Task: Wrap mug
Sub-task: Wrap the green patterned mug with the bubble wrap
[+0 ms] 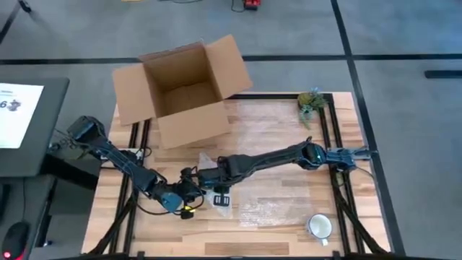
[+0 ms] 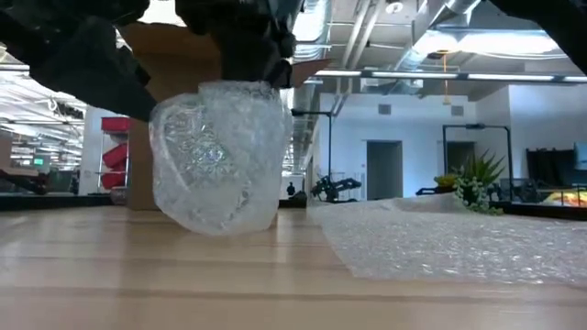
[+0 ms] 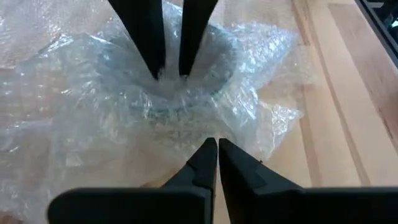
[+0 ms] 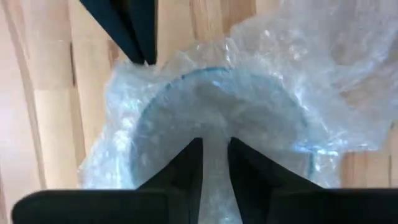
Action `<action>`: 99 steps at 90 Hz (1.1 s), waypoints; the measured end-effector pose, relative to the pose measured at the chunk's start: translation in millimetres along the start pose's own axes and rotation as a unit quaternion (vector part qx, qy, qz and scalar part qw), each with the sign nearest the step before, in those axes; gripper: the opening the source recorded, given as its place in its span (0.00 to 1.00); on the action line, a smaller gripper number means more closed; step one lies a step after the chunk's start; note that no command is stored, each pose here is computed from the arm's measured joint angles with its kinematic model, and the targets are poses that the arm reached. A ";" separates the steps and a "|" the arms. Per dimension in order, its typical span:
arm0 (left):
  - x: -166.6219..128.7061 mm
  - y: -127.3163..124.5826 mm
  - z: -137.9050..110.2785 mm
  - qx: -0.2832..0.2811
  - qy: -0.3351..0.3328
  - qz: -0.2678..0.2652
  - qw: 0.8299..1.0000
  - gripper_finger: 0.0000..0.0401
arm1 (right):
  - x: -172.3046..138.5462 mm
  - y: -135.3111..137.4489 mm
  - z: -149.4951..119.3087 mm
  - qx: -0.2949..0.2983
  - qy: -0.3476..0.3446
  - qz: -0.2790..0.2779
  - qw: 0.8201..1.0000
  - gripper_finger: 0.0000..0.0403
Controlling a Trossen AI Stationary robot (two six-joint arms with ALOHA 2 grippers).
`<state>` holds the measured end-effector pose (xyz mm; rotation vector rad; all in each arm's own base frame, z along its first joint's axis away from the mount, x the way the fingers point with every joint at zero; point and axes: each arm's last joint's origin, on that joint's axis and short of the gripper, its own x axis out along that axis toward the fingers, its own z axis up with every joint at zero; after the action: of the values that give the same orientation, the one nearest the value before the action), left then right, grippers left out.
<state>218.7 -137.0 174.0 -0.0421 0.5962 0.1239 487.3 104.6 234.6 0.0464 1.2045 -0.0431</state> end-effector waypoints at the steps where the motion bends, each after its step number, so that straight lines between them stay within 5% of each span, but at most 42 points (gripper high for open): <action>1: 0.0 0.0 0.0 0.000 0.000 0.000 1.000 0.00 | 0.0 0.0 0.3 0.000 -0.002 -0.001 1.000 0.16; 59: -8.2 0.0 2.4 0.015 0.057 -0.016 0.998 0.00 | 55.7 -9.3 -14.9 -0.004 -0.001 0.027 1.000 0.16; 80: -13.7 13.6 -8.8 -0.023 0.137 0.056 0.989 0.00 | 24.2 8.6 -16.8 -0.032 -0.021 0.046 0.998 0.16; 99: -11.0 24.8 -24.2 -0.019 0.126 0.111 0.986 0.00 | -18.4 17.1 -13.7 -0.041 -0.069 0.060 0.995 0.16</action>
<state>193.0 -115.4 160.1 -0.0293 0.8512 0.3503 468.9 122.7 247.1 0.0440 1.0627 0.1071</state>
